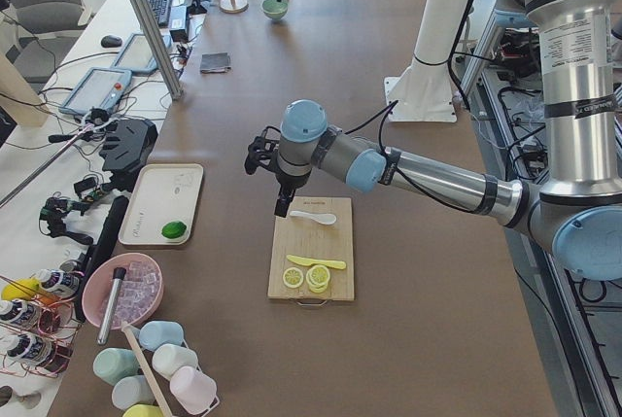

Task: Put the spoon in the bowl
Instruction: 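Reach the right gripper to the rim of the pale green bowl, then drag the green bowl to center with right gripper while left reaches spoon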

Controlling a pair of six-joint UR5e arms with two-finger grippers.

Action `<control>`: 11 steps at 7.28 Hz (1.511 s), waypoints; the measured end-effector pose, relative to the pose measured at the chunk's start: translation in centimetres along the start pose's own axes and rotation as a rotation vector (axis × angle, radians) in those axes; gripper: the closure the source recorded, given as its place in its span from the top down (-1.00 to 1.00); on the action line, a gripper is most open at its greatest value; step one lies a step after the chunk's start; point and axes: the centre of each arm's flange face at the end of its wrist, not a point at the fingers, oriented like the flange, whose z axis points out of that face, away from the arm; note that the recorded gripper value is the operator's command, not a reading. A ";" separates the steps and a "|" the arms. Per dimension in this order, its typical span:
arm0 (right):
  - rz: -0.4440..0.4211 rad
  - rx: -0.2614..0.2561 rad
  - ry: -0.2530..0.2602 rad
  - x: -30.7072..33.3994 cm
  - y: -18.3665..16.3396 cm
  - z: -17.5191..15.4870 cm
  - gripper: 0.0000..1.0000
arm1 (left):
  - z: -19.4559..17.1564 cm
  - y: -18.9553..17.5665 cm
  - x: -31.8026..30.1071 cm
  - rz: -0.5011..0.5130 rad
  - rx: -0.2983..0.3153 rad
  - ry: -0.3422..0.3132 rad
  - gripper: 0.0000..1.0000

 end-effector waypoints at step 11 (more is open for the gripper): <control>0.195 -0.056 -0.122 -40.0 38.8 3.9 -1.00 | 19.5 1.2 8.2 -0.020 -0.159 -0.104 0.73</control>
